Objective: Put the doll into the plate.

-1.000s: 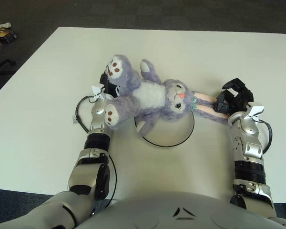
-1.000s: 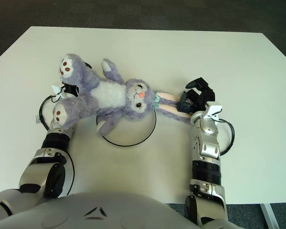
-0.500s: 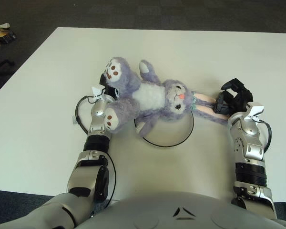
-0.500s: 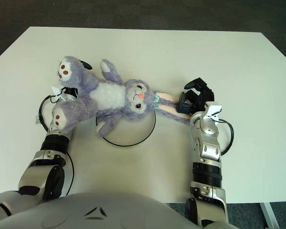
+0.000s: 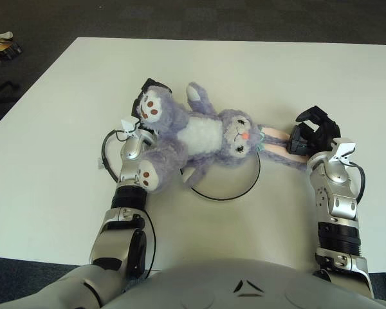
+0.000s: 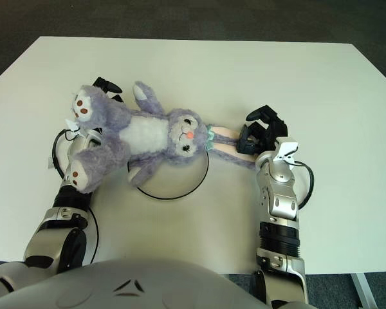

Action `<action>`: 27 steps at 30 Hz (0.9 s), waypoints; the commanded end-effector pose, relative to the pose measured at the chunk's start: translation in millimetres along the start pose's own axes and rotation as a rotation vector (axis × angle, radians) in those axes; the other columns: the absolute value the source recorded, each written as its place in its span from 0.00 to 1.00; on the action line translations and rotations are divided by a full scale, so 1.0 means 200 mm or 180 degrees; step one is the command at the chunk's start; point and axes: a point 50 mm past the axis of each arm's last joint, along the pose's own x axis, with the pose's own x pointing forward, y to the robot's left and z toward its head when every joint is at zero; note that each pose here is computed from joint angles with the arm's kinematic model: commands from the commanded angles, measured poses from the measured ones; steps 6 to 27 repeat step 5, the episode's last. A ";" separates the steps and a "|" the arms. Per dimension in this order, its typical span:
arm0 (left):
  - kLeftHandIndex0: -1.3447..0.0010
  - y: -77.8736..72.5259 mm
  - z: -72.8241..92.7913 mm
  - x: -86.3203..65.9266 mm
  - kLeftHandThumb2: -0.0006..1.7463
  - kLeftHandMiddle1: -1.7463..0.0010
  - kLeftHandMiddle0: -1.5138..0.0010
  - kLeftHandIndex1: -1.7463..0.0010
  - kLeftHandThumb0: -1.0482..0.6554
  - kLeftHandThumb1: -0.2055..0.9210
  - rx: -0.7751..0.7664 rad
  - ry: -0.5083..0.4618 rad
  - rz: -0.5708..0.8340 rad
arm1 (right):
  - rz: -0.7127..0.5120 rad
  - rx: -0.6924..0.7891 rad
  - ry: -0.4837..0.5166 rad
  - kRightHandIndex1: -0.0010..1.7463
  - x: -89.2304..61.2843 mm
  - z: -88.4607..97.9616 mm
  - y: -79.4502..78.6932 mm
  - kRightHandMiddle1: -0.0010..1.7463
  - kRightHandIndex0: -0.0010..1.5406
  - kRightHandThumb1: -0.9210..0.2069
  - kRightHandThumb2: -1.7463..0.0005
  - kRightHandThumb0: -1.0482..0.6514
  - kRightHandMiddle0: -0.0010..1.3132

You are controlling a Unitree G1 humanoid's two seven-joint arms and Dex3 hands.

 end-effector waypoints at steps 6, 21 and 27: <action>0.67 0.00 -0.03 -0.08 0.60 0.00 0.40 0.00 0.37 0.65 -0.0049 0.0028 -0.0101 | -0.0001 0.0035 -0.0051 1.00 -0.03 0.02 0.01 0.92 0.57 0.87 0.03 0.61 0.56; 0.67 0.00 -0.03 -0.08 0.60 0.00 0.40 0.00 0.37 0.65 -0.0049 0.0028 -0.0101 | -0.0001 0.0035 -0.0051 1.00 -0.03 0.02 0.01 0.92 0.57 0.87 0.03 0.61 0.56; 0.67 0.00 -0.03 -0.08 0.60 0.00 0.40 0.00 0.37 0.65 -0.0049 0.0028 -0.0101 | -0.0001 0.0035 -0.0051 1.00 -0.03 0.02 0.01 0.92 0.57 0.87 0.03 0.61 0.56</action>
